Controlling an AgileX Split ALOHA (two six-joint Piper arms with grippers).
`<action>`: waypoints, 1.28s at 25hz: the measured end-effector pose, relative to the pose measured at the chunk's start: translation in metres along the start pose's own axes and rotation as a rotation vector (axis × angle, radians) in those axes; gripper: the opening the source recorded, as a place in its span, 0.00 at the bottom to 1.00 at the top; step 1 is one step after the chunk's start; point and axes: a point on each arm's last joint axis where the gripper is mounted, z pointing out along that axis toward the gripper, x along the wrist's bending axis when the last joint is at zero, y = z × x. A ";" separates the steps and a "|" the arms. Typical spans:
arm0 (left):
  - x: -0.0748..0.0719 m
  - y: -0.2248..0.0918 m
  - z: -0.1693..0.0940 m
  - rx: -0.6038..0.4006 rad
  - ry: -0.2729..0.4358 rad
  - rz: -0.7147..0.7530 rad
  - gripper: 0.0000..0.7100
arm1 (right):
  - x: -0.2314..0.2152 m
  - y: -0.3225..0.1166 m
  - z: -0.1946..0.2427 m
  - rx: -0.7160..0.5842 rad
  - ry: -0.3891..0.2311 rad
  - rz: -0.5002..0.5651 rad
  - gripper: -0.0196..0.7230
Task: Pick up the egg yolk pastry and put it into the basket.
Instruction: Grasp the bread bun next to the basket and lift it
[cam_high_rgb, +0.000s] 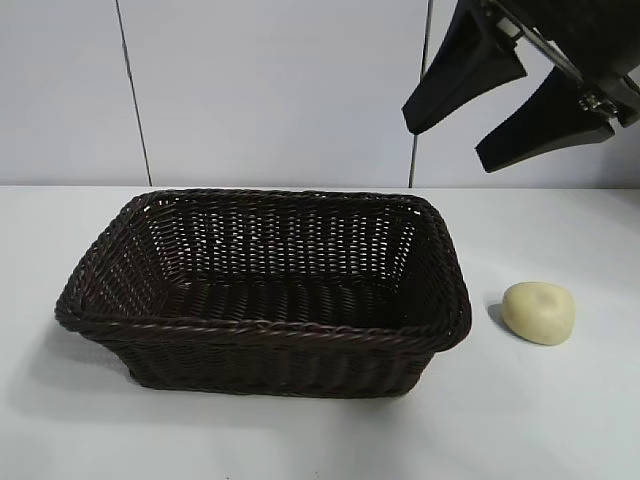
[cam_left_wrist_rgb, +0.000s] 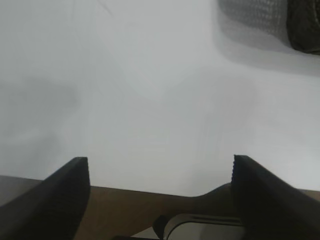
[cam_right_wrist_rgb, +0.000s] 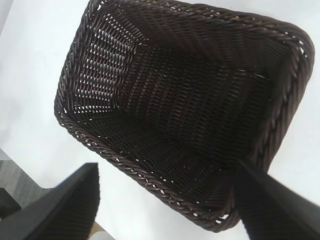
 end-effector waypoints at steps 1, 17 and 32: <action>0.000 -0.001 -0.001 -0.017 0.001 0.000 0.80 | 0.000 0.000 0.000 0.000 -0.001 -0.001 0.75; 0.000 -0.016 -0.020 -0.201 -0.003 -0.003 0.80 | 0.000 0.000 0.000 0.002 0.000 0.003 0.75; 0.001 -0.047 -0.044 -0.450 -0.006 -0.006 0.80 | -0.008 0.009 0.000 0.062 -0.104 0.091 0.75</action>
